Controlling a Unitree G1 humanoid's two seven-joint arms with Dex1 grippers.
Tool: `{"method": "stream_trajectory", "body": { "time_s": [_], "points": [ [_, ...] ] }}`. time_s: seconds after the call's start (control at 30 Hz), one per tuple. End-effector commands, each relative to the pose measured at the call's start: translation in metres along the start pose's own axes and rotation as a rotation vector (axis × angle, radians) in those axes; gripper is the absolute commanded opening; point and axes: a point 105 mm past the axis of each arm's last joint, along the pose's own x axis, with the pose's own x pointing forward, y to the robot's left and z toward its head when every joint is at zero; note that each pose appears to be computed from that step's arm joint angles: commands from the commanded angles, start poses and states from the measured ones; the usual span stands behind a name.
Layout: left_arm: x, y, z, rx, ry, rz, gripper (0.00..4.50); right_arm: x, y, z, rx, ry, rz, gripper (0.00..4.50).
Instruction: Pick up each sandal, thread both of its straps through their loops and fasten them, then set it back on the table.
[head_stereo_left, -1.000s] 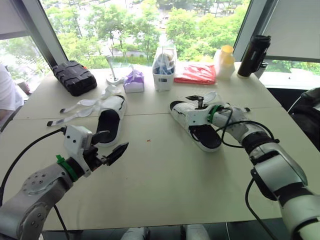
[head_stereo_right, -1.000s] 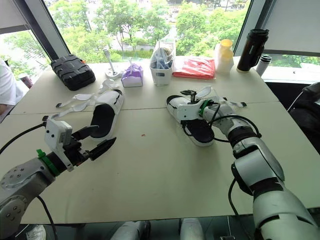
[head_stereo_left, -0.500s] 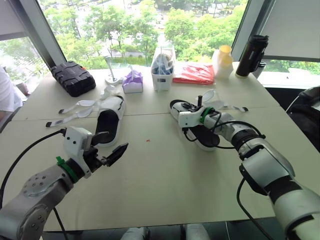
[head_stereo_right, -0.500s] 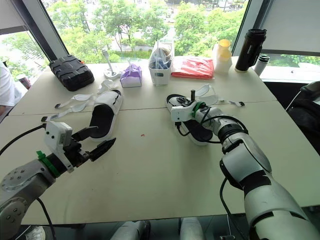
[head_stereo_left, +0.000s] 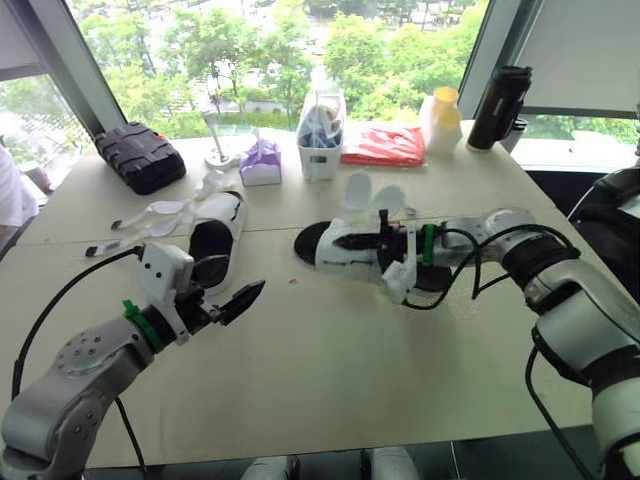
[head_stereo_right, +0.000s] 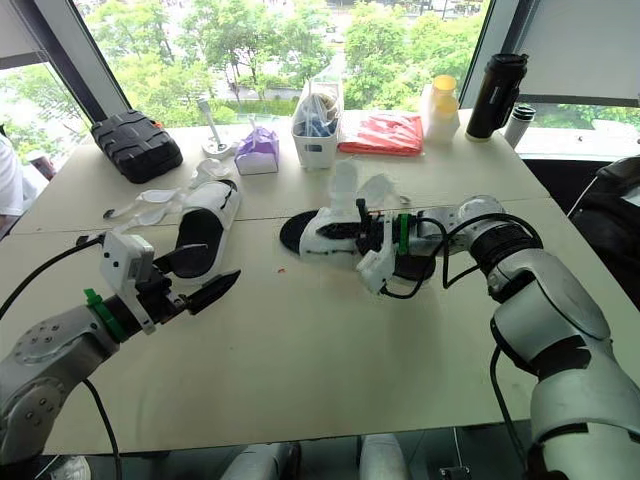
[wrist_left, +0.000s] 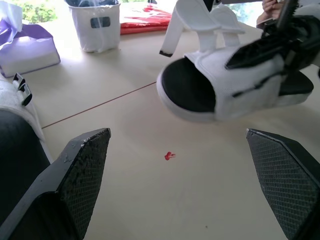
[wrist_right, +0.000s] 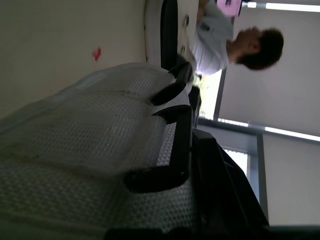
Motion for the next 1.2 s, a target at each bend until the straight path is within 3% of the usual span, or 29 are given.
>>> {"method": "stream_trajectory", "body": {
  "time_s": [0.03,0.43,0.5,0.63,0.77,0.8,0.97,1.07,1.2],
  "points": [
    [0.002,-0.002,0.008,0.037,-0.028,-0.024,4.5,0.007,-0.018,0.022,-0.066,-0.151,-0.066,0.05],
    [0.003,-0.008,0.004,0.038,-0.009,-0.05,4.5,0.031,0.002,0.047,-0.035,-0.275,-0.038,0.05],
    [0.003,-0.009,0.001,0.039,0.0,-0.055,4.5,0.036,0.007,0.044,-0.005,-0.252,-0.021,0.97],
    [0.003,-0.016,-0.008,0.063,0.045,-0.087,4.5,0.037,0.01,0.041,0.065,-0.229,0.014,2.22],
    [0.002,-0.02,-0.017,0.106,0.084,-0.125,4.5,0.02,0.02,0.037,0.199,-0.175,0.087,4.18],
    [0.001,-0.02,-0.019,0.114,0.091,-0.133,4.5,0.015,0.022,0.035,0.225,-0.158,0.106,4.45],
    [0.001,-0.019,-0.025,0.146,0.107,-0.159,4.5,-0.01,0.032,0.03,0.338,-0.076,0.197,4.45],
    [-0.002,-0.021,-0.038,0.218,0.16,-0.215,4.5,-0.03,0.031,0.022,0.562,0.073,0.239,4.45],
    [-0.003,-0.026,-0.054,0.275,0.192,-0.291,4.5,-0.044,0.014,0.015,0.833,0.138,0.242,4.45]
  ]
}}
